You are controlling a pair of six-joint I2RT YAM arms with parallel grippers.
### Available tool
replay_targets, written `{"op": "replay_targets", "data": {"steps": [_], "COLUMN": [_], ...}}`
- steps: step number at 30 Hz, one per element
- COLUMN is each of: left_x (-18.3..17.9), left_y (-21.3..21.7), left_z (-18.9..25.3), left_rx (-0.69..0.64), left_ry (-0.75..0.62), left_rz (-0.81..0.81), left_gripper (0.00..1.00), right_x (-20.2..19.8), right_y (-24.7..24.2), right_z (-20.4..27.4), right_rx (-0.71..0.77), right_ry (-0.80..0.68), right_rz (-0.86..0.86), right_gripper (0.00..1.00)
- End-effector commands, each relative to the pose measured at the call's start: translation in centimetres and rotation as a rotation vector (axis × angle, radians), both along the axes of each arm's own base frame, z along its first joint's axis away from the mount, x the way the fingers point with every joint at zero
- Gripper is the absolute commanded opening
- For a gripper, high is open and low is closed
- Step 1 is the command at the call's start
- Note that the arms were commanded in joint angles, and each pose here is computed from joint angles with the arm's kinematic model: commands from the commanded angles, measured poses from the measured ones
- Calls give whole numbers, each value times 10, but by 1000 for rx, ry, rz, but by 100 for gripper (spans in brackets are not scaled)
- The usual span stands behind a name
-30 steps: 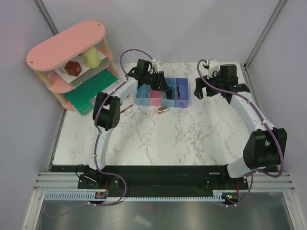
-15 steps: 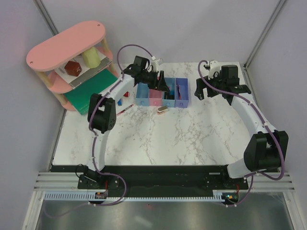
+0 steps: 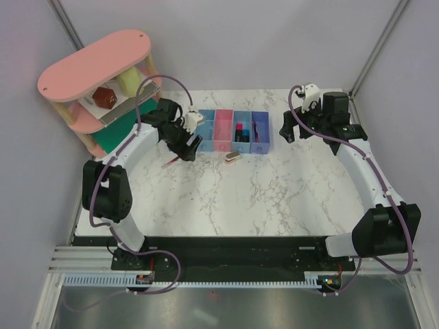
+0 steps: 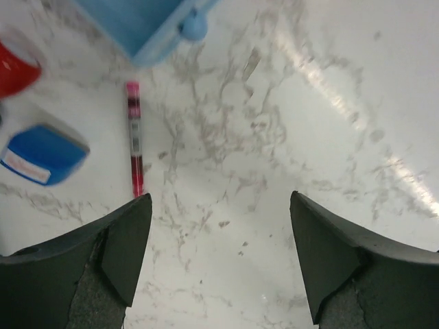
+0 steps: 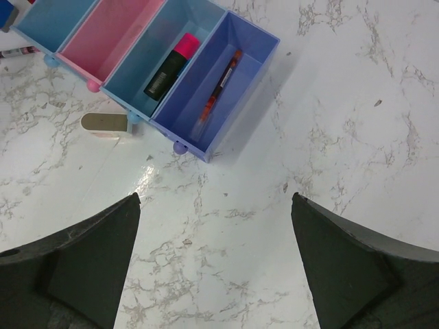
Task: Sort the stationery into containers
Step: Pick up the pen from the center of the board.
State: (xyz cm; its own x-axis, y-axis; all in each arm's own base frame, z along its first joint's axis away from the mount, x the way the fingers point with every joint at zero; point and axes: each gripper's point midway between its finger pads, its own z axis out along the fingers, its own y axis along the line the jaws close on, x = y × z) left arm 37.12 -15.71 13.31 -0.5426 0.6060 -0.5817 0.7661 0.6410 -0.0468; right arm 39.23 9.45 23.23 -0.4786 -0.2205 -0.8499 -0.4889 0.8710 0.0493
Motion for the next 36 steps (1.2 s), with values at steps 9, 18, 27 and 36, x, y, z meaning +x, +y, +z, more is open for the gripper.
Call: {"op": "replay_targets", "data": {"steps": [9,18,27,36], "left_x": [-5,-6,-7,-28], "left_y": [89,100,101,91], "left_z": [-72,-106,-131,-146], "left_rx": [240,256,251,195], "left_ry": [105,131,175,237], "left_rz": [58,62,64,30], "left_gripper": [88,87,61,44], "right_x": [-16,-18,-27,-29], "right_y": [7,7,22,22], "right_z": [23,18,-20,-25], "right_rx": [23,30,92,91], "right_ry": [-43,-29,103,116], "right_rz": [63,64,104,105], "right_gripper": [98,98,98,98]}}
